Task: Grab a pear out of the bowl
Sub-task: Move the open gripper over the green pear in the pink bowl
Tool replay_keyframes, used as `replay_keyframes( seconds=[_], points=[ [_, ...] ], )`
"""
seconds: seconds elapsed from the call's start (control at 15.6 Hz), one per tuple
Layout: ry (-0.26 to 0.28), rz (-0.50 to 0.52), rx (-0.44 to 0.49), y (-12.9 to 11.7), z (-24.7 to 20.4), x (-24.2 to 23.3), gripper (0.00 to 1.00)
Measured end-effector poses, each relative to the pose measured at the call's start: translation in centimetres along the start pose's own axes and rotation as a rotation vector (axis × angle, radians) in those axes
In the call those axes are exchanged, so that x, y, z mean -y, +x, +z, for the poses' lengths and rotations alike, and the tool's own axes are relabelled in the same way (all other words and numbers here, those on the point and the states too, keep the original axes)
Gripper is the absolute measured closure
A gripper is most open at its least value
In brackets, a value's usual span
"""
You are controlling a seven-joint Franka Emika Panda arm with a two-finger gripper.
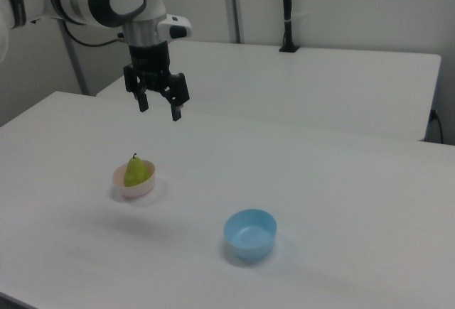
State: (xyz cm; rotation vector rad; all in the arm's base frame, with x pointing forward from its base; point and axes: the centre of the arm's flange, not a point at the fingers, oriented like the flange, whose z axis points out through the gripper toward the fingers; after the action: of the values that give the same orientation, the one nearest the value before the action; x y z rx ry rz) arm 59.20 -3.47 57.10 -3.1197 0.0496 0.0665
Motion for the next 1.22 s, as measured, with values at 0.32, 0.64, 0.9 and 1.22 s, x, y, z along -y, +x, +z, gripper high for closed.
replay_keyframes(
  seconds=[0.32, 0.64, 0.9, 1.22],
  points=[
    [0.0, -0.005, 0.015, 0.2, 0.8, 0.3, 0.0],
    [-0.003, -0.037, 0.026, 0.4, 1.4, 2.2, 0.0],
    [-0.019, -0.119, 0.067, 1.1, 4.2, 8.1, 0.0],
    [-0.049, -0.184, 0.08, 2.9, 10.4, 16.2, 0.0]
  ],
)
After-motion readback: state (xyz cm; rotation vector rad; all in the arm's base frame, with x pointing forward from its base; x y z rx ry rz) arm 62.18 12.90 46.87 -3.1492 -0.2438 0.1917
